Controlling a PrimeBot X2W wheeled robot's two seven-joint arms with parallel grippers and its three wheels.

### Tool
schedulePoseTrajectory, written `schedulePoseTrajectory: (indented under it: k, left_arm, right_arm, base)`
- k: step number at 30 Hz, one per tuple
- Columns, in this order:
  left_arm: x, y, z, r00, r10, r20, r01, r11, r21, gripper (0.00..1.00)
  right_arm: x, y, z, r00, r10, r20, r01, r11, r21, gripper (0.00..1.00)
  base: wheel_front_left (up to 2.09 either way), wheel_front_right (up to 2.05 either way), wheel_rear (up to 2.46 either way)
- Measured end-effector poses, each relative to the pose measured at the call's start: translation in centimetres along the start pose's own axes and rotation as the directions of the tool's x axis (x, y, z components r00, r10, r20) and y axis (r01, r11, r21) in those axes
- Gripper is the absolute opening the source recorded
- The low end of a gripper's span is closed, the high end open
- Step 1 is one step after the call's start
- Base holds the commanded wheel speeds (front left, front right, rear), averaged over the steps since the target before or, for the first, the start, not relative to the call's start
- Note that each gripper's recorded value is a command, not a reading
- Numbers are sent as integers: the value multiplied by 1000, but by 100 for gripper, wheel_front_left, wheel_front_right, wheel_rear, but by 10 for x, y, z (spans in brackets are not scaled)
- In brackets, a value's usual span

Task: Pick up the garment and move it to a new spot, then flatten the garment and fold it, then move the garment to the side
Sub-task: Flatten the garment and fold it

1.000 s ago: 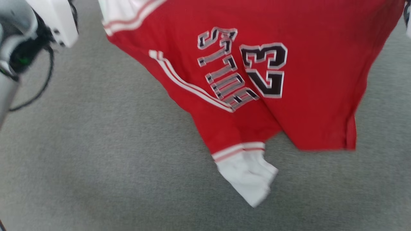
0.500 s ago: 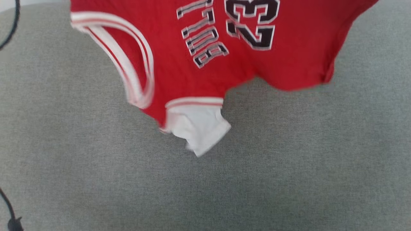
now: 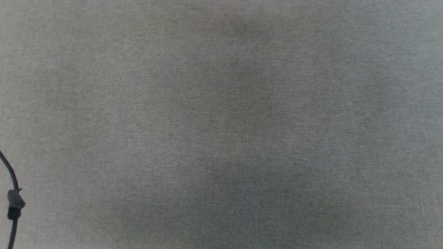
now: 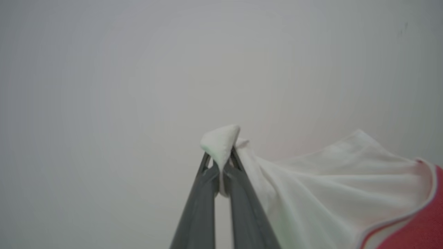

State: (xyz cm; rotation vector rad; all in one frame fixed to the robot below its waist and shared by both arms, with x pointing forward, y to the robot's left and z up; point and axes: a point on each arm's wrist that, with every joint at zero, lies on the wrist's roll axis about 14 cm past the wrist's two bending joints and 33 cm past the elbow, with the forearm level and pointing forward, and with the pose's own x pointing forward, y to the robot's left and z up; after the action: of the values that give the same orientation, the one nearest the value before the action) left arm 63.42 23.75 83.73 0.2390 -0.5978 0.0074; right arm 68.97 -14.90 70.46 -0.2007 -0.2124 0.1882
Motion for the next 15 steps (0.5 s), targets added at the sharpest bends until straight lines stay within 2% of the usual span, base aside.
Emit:
schedulePoseTrajectory:
  k: [1, 4, 5, 7, 10, 15]
  left_arm:
    - [0, 0, 0, 1000, 0, 0, 0, 1000, 0, 0]
    - [-10, 0, -14, 998, -45, -32, 45, 999, 8, 0]
    - [-17, 0, -26, 996, -58, -64, 60, 998, 23, 0]
    - [-39, -5, -63, 982, -101, -162, 101, 995, -12, 0]
    - [-82, -4, -121, 928, -122, -353, 119, 992, -30, 0]
    - [-141, -1, -175, 808, -133, -573, 106, 991, -81, 0]
  right_arm:
    - [0, 0, 0, 1000, 0, 0, 0, 1000, 0, 0]
    - [2, 20, -30, 996, 29, -87, -28, 999, 17, 0]
    - [2, 27, -40, 992, 44, -120, -43, 999, 10, 0]
    - [-4, 40, -72, 974, 70, -216, -68, 998, 19, 0]
    - [-23, 69, -120, 922, 132, -363, -128, 991, 37, 0]
    - [-45, 97, -159, 855, 205, -476, -172, 979, 112, 0]
  base:
    - [0, 0, 0]
    - [0, 0, 0]
    - [0, 0, 0]
    - [0, 0, 0]
    - [0, 0, 0]
    - [0, 0, 0]
